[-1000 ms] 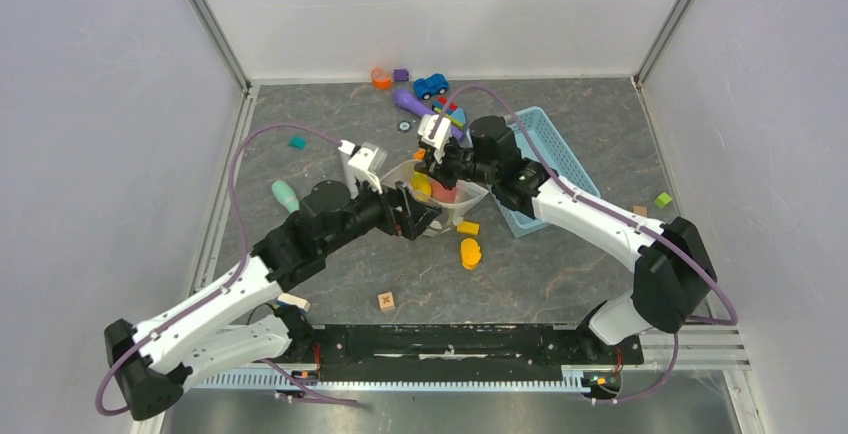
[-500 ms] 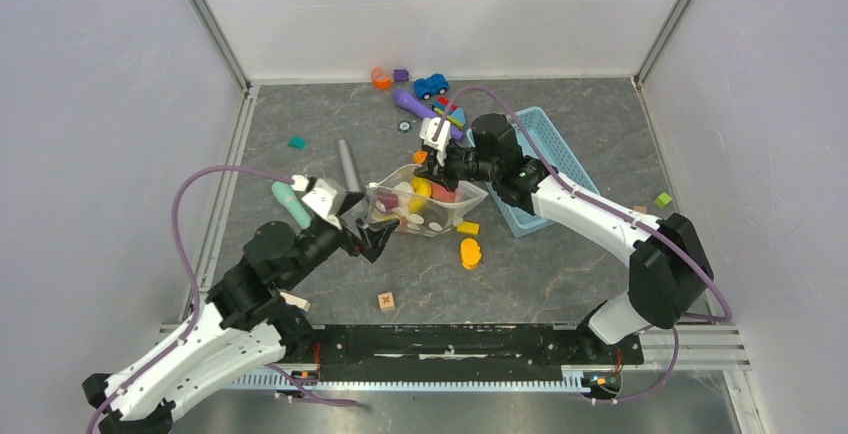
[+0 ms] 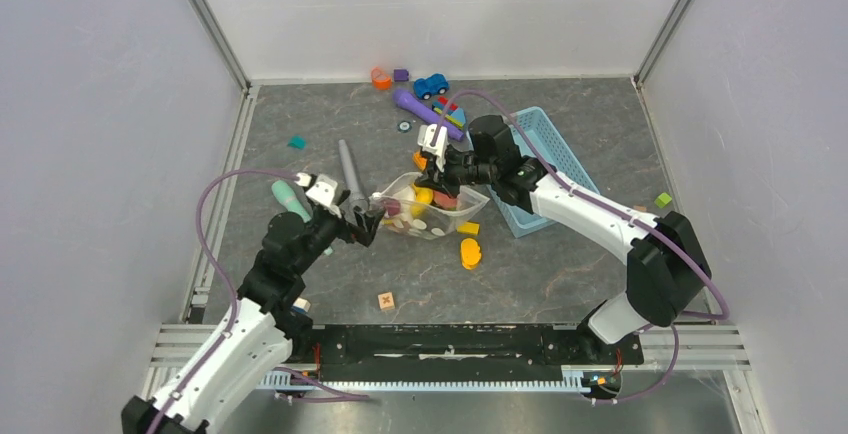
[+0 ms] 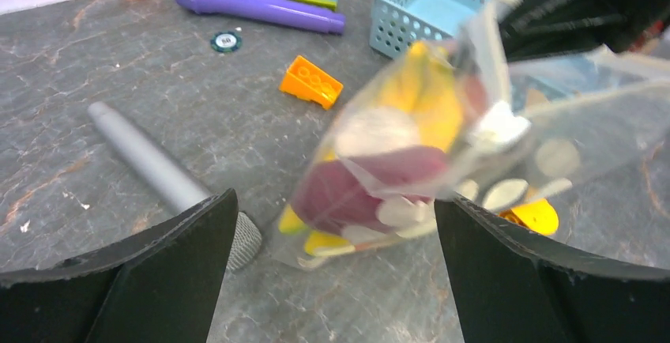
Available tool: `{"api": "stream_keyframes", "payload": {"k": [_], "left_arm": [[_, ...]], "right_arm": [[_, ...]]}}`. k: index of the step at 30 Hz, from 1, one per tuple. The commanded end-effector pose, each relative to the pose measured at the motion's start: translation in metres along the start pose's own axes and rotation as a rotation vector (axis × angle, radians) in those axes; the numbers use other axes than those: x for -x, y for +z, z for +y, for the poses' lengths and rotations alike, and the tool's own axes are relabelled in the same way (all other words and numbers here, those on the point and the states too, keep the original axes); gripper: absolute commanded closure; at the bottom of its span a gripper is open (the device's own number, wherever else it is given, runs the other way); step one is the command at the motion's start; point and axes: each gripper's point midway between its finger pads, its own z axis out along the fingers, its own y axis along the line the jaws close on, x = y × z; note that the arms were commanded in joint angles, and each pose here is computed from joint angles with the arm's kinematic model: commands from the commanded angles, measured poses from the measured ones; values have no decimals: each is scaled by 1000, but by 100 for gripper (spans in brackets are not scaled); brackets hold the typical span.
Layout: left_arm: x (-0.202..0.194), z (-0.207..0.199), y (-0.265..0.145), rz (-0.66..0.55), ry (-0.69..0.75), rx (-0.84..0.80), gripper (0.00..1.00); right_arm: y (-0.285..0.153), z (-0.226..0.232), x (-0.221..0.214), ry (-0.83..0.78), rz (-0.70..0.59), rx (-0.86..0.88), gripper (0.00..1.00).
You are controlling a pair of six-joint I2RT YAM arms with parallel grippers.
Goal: Place the food in the zip-top bag and seal the zipper
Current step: Adjust the zipper food storage bag at the center of the board.
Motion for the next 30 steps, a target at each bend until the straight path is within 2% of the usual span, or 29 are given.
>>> {"api": "stream_keyframes", "payload": {"k": [1, 4, 7, 13, 18, 23, 25, 26, 28, 30], "left_arm": [[38, -14, 5, -164, -64, -245, 0], [38, -16, 13, -166, -75, -326, 6], [39, -23, 17, -178, -63, -395, 15], [46, -38, 10, -221, -19, -491, 28], [45, -37, 10, -226, -13, -490, 58], [46, -39, 9, -224, -9, -505, 75], [46, -42, 7, -223, -6, -522, 90], [46, -43, 6, -224, -8, -524, 98], [46, -45, 3, -225, -6, -537, 98], [46, -47, 0, -224, -8, -542, 98]], "right_arm": [[0, -2, 18, -32, -30, 29, 99], [-2, -1, 18, -37, -31, 31, 99], [-3, -1, 15, -33, -23, 31, 99], [-3, 0, 10, -29, -10, 37, 99], [-4, 2, 13, -29, -21, 50, 99], [-4, 4, 15, -25, -29, 62, 98], [-4, 4, 15, -22, -28, 60, 97], [-4, 3, 16, -22, -28, 57, 95], [-6, 1, 15, -25, -24, 42, 84], [-9, -3, 17, -27, -20, 13, 60]]}}
